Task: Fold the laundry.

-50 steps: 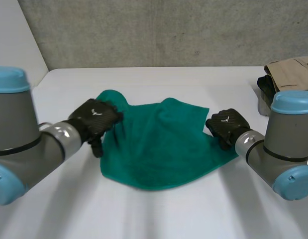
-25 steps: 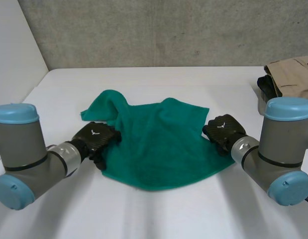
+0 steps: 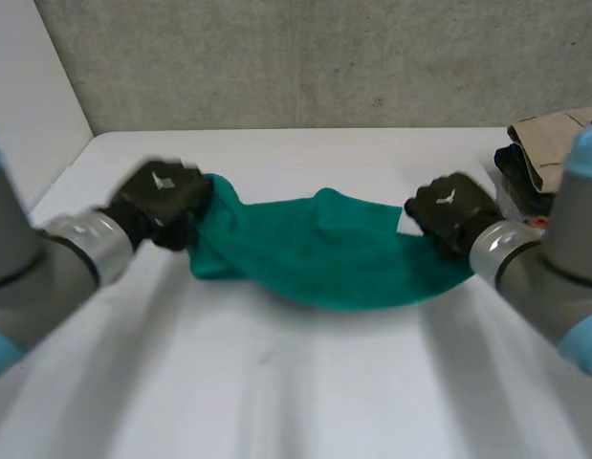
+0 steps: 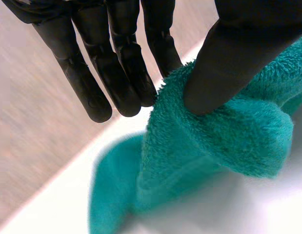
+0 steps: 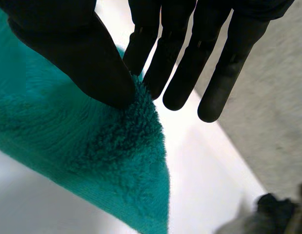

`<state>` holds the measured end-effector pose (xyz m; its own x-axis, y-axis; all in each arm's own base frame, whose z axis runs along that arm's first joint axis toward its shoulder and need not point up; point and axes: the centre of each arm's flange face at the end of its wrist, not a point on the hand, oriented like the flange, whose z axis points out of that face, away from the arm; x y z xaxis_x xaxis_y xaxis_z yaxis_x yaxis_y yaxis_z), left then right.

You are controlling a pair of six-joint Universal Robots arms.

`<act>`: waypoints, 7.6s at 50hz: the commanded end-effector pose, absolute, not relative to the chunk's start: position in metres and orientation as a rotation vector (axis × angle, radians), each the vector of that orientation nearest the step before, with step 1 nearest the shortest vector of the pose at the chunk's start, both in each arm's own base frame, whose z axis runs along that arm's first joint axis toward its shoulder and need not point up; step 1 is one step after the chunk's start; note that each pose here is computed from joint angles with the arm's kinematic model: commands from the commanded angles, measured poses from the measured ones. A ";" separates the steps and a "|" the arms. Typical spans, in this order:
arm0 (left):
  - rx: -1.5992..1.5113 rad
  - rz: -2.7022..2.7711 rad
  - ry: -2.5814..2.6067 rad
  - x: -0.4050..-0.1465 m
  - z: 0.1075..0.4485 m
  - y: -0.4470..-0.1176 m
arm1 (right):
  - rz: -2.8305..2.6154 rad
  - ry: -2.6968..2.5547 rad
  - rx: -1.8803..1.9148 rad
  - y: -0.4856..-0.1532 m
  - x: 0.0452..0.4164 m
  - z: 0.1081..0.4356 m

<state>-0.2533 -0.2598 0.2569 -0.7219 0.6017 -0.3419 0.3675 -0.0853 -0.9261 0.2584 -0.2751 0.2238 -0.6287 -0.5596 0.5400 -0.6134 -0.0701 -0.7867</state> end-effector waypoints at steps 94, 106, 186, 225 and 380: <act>-0.428 1.872 -2.233 -0.160 0.296 -0.269 | 1.613 -1.794 1.380 -0.289 0.224 0.284; -0.437 1.772 -2.385 -0.173 0.217 -0.357 | 1.654 -1.821 1.358 -0.344 0.254 0.234; -1.320 2.058 -2.010 -0.180 0.106 -0.311 | 1.754 -2.233 1.193 -0.336 0.237 0.134; -1.017 2.143 -2.143 -0.188 0.258 -0.388 | 1.631 -1.791 1.227 -0.385 0.251 0.237; -0.961 1.195 -2.522 -0.138 0.187 -0.243 | 1.109 -2.221 1.616 -0.302 0.157 0.168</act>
